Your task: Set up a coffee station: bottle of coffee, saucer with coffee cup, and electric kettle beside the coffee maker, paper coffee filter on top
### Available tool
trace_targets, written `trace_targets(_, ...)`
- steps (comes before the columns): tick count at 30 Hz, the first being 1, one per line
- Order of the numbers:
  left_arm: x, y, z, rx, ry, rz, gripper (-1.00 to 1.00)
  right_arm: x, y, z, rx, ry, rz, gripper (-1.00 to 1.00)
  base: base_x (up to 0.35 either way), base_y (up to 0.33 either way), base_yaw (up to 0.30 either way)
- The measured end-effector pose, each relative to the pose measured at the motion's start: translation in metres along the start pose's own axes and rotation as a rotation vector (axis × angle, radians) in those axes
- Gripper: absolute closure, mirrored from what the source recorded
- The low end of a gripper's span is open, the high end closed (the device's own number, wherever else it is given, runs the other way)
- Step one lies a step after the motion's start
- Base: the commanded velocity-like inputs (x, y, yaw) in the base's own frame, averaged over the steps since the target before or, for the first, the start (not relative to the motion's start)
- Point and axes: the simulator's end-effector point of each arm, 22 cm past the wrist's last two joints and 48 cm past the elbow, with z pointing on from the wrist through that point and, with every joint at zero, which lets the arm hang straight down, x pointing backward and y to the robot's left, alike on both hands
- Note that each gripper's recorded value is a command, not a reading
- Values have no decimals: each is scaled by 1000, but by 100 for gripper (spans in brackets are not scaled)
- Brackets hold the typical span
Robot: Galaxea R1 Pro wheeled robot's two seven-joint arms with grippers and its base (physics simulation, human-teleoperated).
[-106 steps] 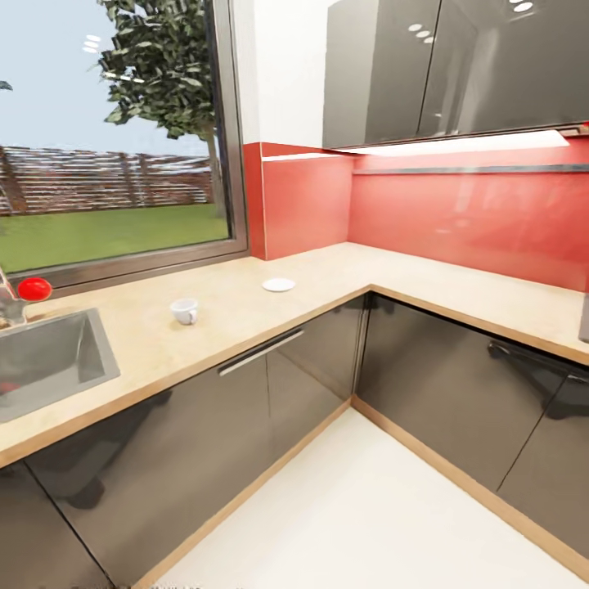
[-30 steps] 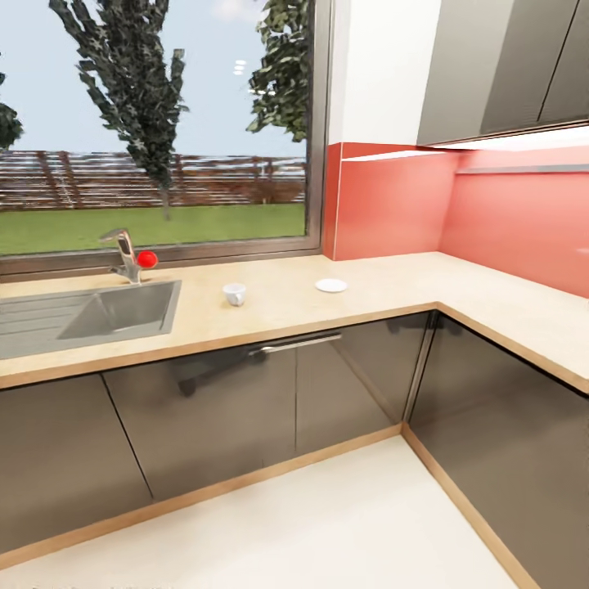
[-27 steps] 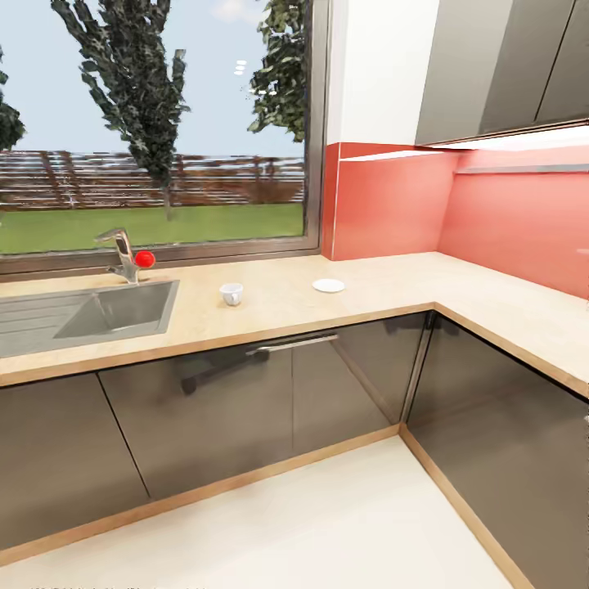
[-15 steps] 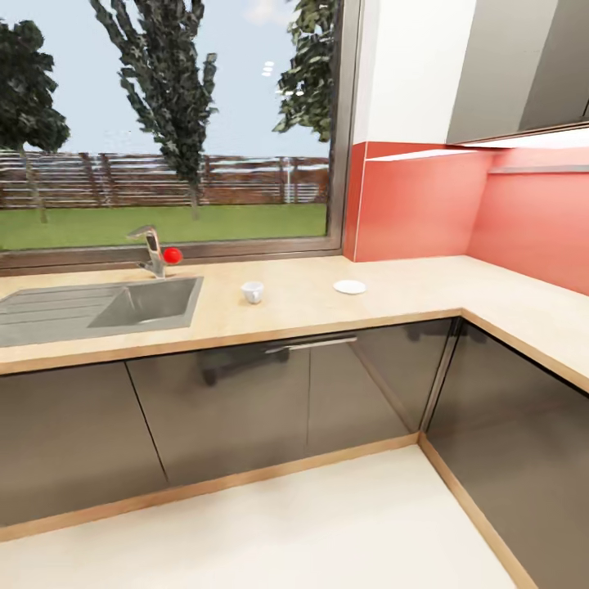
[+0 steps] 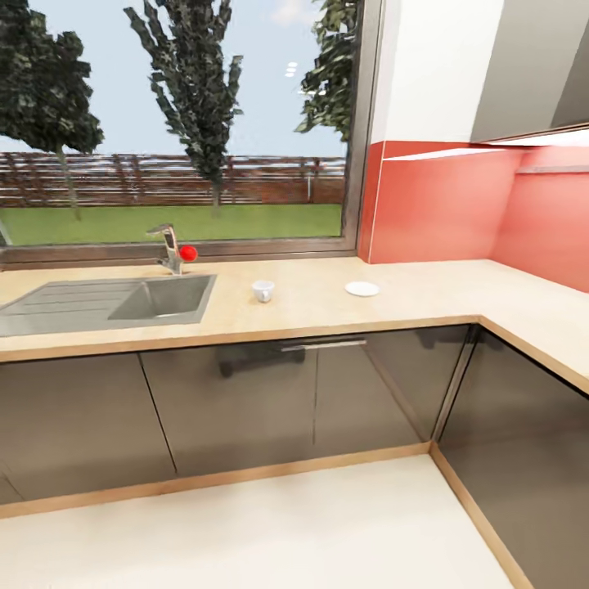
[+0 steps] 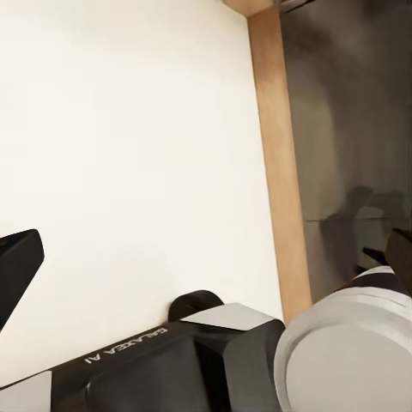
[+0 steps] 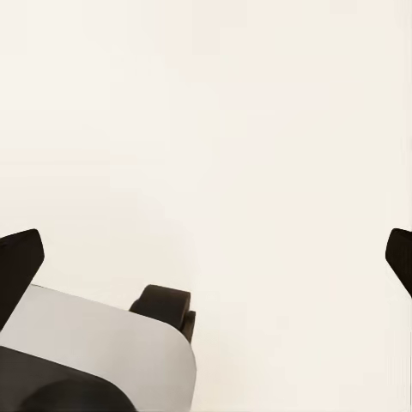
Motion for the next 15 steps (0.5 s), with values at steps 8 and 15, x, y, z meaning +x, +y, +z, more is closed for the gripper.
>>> trace_targets(8, 0, 0, 0, -1, 0, -1, -100, 0, 0, 0, -1, -1, 0, -100, 0, -112, 220)
trace_targets(15, 0, 0, 0, -1, 0, 0, -100, 0, -1, 0, 0, -1, -1, -100, 0, -212, 41)
